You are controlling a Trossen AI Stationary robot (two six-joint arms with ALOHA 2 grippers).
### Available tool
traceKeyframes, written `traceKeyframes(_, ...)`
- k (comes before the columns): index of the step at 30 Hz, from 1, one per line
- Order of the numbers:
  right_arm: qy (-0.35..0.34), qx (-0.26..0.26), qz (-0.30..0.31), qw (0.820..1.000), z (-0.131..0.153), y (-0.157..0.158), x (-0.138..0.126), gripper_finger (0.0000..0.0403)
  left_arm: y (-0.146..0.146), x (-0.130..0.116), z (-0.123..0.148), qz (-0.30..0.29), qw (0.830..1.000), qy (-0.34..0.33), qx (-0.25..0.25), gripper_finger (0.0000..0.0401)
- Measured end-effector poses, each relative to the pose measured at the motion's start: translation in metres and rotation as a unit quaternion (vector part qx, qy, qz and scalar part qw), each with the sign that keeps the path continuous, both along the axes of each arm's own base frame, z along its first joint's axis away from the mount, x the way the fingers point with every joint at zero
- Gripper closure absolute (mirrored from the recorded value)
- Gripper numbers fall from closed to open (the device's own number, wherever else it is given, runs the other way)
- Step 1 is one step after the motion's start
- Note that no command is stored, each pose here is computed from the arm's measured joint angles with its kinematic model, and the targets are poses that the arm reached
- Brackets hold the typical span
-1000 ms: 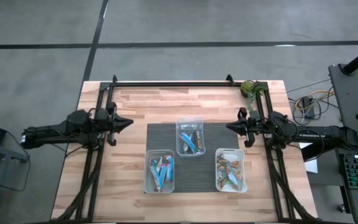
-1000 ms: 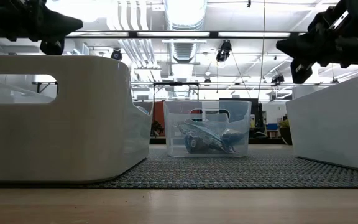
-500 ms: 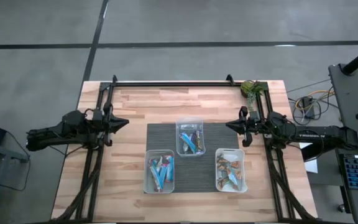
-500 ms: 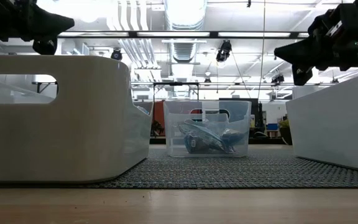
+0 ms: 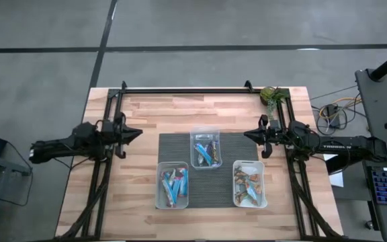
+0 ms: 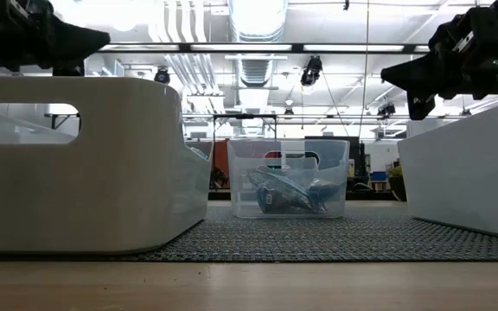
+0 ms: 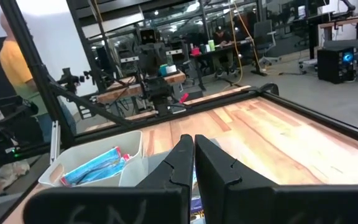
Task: Pick and place Granola Bars by type
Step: Return to Home Position
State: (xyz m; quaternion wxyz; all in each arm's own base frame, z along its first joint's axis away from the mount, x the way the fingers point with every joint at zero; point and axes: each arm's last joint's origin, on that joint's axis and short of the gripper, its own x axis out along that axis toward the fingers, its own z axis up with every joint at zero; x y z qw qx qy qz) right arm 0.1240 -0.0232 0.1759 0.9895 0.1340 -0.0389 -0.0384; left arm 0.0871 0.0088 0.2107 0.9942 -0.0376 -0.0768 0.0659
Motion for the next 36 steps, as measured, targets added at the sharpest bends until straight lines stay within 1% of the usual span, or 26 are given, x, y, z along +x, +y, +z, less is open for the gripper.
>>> traceKeyframes(2,0.000,0.000,0.000,1.000,0.000,0.000,0.000,0.0394,0.000,0.002,-0.005,0.000,1.000,-0.009,0.000,0.0401)
traceKeyframes(4,0.000,0.000,0.000,1.000,0.000,0.000,0.000,0.0394,0.000,0.004,-0.013,-0.001,1.000,-0.003,-0.006,0.0401)
traceKeyframes(8,-0.001,-0.002,0.000,1.000,0.000,0.000,0.000,0.0394,0.001,0.007,-0.019,-0.003,1.000,-0.016,-0.013,0.0401)
traceKeyframes(17,0.000,-0.026,-0.001,1.000,0.000,0.000,0.000,0.0394,0.001,0.009,-0.031,-0.003,1.000,0.003,-0.018,0.0401)
traceKeyframes(25,0.000,-0.027,-0.001,1.000,0.000,0.000,0.000,0.0394,0.001,0.010,-0.033,-0.003,1.000,0.008,-0.021,0.0401)
traceKeyframes(32,0.001,-0.026,0.000,1.000,0.000,0.000,0.000,0.0394,0.001,0.011,-0.039,-0.003,0.999,0.040,-0.030,0.0401)
traceKeyframes(36,0.002,-0.026,0.000,1.000,0.000,0.000,0.000,0.0394,0.001,0.011,-0.040,-0.003,0.999,0.045,-0.030,0.0401)
